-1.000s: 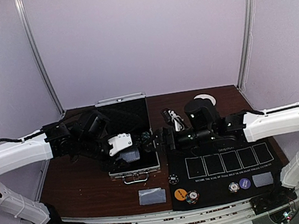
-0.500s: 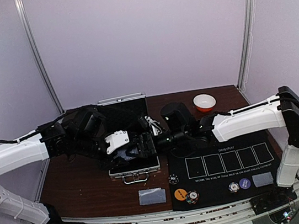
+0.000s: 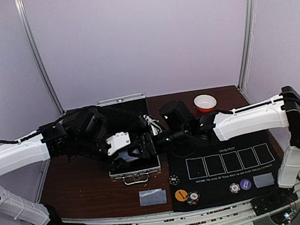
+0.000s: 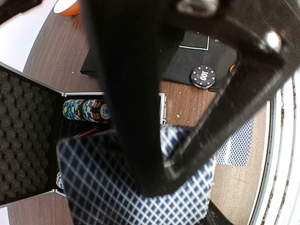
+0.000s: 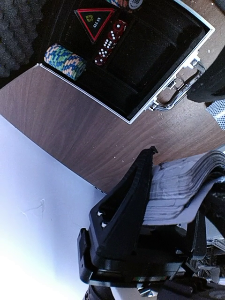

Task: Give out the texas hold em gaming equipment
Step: Pick up the poker card from the face-down deck piles, then distribute the poker card in the small blind area.

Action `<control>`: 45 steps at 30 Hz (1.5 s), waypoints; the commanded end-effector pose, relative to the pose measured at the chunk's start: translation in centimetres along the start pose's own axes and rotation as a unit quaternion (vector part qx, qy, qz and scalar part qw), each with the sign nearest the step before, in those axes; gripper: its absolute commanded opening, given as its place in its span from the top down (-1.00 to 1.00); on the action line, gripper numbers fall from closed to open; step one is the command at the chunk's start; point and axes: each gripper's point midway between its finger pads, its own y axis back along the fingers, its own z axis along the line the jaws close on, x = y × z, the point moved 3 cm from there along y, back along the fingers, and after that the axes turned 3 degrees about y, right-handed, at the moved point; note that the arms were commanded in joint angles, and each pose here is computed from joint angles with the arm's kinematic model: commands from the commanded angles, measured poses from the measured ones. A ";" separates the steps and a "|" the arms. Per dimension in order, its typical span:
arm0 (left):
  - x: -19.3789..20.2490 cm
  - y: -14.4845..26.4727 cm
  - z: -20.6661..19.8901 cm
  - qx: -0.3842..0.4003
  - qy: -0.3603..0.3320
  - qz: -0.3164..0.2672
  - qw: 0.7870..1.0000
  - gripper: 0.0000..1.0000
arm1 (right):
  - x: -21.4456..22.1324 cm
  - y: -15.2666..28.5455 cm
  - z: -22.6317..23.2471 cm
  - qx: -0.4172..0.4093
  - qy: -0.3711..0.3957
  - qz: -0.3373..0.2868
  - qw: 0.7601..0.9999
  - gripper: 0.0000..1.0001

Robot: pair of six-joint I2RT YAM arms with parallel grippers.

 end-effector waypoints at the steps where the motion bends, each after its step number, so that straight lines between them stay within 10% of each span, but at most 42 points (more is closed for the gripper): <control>1: -1.2 0.2 0.5 -0.009 -0.005 -0.018 1.000 -0.02 | -0.1 1.4 -0.3 0.033 0.014 0.005 0.999 -0.22; 9: -0.9 0.0 0.6 -0.012 -0.003 -0.010 1.000 -0.02 | -0.3 1.9 0.1 0.039 0.024 0.019 0.999 0.06; 18: -0.3 -0.5 0.6 -0.014 -0.001 0.002 1.000 -0.02 | -0.2 2.3 1.1 0.023 0.018 0.037 0.999 0.98; 37: 0.5 -0.7 1.2 -0.029 0.006 0.013 0.999 -0.02 | -2.5 14.2 -3.0 0.166 0.028 0.065 0.984 1.00; 45: 0.8 -0.6 1.3 -0.037 0.006 0.006 0.999 -0.03 | 6.0 26.6 -10.3 0.359 -0.156 0.129 0.911 1.00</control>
